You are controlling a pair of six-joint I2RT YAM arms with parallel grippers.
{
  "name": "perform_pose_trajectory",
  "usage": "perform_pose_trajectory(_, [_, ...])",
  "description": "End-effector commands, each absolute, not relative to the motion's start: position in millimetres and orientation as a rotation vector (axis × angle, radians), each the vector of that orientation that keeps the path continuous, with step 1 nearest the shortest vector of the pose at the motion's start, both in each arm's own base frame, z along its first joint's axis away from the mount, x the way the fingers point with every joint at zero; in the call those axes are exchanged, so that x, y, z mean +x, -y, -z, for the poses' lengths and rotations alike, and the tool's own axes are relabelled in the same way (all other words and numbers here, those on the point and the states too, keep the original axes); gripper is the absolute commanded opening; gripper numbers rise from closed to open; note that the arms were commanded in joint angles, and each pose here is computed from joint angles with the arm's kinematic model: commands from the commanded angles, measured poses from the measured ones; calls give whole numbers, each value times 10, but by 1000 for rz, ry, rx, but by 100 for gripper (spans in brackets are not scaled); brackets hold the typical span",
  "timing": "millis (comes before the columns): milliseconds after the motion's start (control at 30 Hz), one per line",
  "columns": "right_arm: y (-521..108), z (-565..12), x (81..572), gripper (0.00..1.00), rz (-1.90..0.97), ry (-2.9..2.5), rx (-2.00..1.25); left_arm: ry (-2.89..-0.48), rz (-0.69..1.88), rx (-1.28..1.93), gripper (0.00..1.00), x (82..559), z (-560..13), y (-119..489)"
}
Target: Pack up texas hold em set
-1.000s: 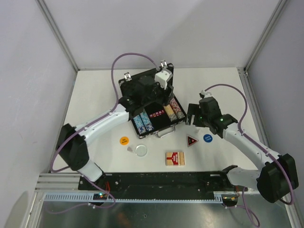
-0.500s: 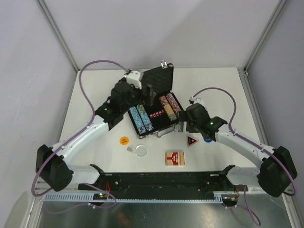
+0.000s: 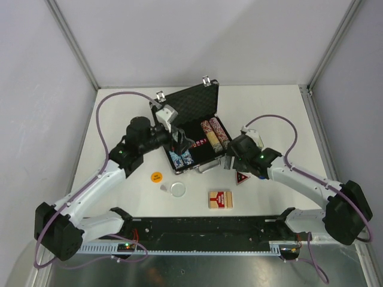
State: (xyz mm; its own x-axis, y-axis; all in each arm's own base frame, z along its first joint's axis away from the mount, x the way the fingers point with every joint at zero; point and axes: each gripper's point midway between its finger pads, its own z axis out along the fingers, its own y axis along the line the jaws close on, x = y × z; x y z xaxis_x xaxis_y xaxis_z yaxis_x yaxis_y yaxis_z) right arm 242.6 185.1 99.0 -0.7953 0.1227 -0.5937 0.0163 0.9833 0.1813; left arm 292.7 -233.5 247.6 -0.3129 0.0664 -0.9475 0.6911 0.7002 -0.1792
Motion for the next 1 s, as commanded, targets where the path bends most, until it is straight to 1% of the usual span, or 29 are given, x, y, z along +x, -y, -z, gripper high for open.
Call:
perform_pose_trajectory(0, [-1535, -1139, 2489, 85, -205, -2453, 405, -1713, 900, 955, 100, 2392, -2329, 2713])
perform_pose_trajectory(100, [-1335, -1199, 2490, 85, -174, -2443, 452, -1720, 949, 1119, 100, 2109, -2111, 2998])
perform_pose_trajectory(233, [-1070, -1241, 2499, 85, -123, -2434, 498, -1732, 892, 1326, 100, 1827, -1782, 3282])
perform_pose_trajectory(467, [-788, -1285, 2497, 84, -153, -2403, 624, -1731, 799, 1502, 100, 1635, -1422, 3520])
perform_pose_trajectory(600, [-691, -1266, 2459, 83, -166, -2395, 672, -1708, 704, 1654, 100, 1375, -1087, 3613])
perform_pose_trajectory(700, [-652, -1231, 2397, 83, -175, -2389, 691, -1688, 636, 1729, 100, 1295, -923, 3655])
perform_pose_trajectory(967, [-599, -1152, 2274, 84, -215, -2371, 719, -1693, 576, 1828, 99, 1266, -623, 3764])
